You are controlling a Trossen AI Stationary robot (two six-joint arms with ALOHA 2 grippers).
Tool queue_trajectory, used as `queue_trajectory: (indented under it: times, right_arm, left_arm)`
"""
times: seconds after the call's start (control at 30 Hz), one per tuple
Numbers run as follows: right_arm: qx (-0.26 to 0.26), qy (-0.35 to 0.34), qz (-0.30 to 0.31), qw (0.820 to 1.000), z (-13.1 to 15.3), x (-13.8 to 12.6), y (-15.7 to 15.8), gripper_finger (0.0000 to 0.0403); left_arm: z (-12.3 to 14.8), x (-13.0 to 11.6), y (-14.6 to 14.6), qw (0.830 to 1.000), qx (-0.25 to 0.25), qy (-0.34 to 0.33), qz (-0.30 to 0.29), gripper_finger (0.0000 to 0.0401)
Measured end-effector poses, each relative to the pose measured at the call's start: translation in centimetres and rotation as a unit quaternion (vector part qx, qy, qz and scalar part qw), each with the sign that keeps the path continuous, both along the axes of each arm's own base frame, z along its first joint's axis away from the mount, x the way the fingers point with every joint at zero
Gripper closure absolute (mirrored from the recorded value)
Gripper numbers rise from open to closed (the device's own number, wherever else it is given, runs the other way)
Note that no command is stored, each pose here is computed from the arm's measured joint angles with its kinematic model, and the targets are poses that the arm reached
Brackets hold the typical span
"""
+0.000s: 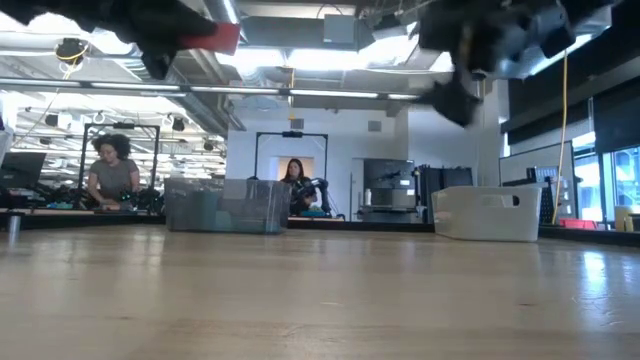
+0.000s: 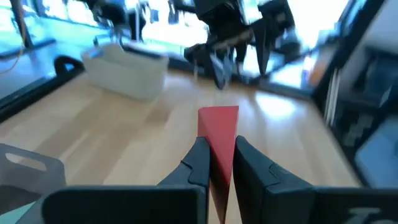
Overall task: Sort & place blocks by color
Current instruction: Put the red block into the white transparent bin
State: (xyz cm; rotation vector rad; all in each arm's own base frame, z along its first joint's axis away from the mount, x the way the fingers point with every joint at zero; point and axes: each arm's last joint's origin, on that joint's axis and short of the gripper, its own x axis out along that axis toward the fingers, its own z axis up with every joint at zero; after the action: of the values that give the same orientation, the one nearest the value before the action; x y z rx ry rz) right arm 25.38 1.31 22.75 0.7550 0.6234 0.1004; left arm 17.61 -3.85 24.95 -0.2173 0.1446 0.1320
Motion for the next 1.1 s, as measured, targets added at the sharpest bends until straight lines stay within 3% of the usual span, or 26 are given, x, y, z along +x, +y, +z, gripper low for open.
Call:
queue_trajectory:
  times: [0.13,0.23,0.47,0.7,0.77,0.83,0.93,1.0,1.1]
  right_arm:
    - [-0.048,-0.148,-0.081,0.984,2.3,0.6,-0.4,0.0054]
    - [-0.095,-0.207,-0.124,0.966,3.4,0.9,-0.5,0.0054]
    - [-0.199,-0.229,-0.093,0.948,3.5,0.9,-0.4,0.0054]
    - [-0.197,-0.230,-0.090,0.949,3.5,0.9,-0.4,0.0054]
    - [-0.195,-0.229,-0.090,0.949,3.5,0.9,-0.4,0.0054]
    - [-0.195,-0.229,-0.090,0.949,3.5,0.9,-0.4,0.0054]
    - [-0.195,-0.228,-0.090,0.950,3.5,0.9,-0.4,0.0054]
    - [-0.195,-0.227,-0.090,0.950,3.4,0.9,-0.4,0.0054]
    - [-0.195,-0.225,-0.090,0.950,3.4,0.9,-0.4,0.0054]
  left_arm:
    - [-0.2,-1.3,0.6,0.996,-0.042,-0.068,0.029,0.0370]
    - [0.1,-1.7,0.8,0.994,-0.050,-0.085,0.045,0.0370]
    - [0.2,-1.9,0.9,0.993,-0.050,-0.091,0.050,0.0370]
    - [0.2,-1.9,0.9,0.994,-0.052,-0.089,0.047,0.0370]
    - [0.7,-1.8,0.7,0.995,-0.060,-0.078,0.021,0.0369]
    - [1.5,-1.8,0.3,0.996,-0.078,-0.048,-0.018,0.0369]
    - [2.4,-2.2,-0.7,0.989,-0.112,0.062,-0.075,0.0370]
    - [2.6,-2.6,-1.6,0.974,-0.130,0.155,-0.104,0.0370]
    - [3.3,-3.5,-3.5,0.937,-0.160,0.273,-0.146,0.0370]
